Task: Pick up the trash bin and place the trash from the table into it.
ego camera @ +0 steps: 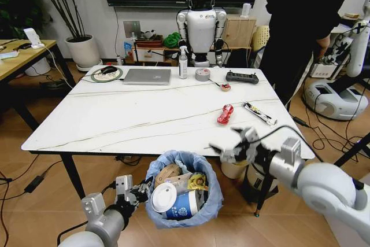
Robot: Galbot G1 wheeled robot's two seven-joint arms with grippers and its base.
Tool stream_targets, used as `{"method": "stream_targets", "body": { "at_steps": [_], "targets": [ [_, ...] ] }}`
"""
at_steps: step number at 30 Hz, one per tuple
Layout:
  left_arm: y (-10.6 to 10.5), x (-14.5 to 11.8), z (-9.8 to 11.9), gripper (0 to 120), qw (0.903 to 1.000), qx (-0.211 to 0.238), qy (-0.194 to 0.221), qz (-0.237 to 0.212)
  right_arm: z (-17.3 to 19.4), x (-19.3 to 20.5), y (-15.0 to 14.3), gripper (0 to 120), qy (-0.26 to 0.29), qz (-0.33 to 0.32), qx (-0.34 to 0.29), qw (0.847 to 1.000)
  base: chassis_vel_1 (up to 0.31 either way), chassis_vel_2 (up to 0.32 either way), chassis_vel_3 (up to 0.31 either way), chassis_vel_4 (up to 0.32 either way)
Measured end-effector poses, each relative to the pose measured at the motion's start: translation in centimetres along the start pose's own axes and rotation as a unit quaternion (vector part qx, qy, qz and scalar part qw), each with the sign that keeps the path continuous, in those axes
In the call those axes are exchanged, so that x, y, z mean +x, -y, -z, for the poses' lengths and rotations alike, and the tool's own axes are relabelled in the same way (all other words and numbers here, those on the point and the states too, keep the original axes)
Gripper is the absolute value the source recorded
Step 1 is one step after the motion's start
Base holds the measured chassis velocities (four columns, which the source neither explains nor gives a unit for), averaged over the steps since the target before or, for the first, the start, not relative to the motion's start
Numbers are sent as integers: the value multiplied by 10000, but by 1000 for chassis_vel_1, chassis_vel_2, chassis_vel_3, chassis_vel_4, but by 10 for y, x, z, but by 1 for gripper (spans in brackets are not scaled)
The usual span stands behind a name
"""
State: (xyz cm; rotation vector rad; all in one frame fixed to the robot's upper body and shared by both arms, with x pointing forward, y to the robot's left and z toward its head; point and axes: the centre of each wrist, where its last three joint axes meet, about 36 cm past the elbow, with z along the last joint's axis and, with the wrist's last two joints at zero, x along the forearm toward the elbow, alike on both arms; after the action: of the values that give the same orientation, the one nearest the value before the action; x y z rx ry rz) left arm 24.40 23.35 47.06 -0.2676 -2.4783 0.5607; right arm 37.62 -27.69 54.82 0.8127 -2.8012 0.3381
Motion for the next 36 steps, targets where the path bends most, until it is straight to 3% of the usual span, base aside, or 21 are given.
{"method": "stream_targets", "body": {
  "at_steps": [8, 14, 25, 36],
  "targets": [
    [1, 3, 3, 0, 10000, 40, 75, 11, -20, -27, 24, 100, 51, -1190, -75, 9929, 0, 0, 0, 0],
    [3, 7, 4, 0, 10000, 26, 48, -22, -12, -72, 20, 100, -220, -1580, -1204, 9798, 0, 0, 0, 0],
    [4, 11, 4, 0, 10000, 43, 42, -12, 4, -140, 28, 100, -551, -1690, -1855, 9664, 0, 0, 0, 0],
    [1, 7, 4, 0, 9999, 84, 55, 25, -23, -179, 35, 100, -1277, -1997, -1956, 9516, 0, 0, 0, 0]
  ]
}}
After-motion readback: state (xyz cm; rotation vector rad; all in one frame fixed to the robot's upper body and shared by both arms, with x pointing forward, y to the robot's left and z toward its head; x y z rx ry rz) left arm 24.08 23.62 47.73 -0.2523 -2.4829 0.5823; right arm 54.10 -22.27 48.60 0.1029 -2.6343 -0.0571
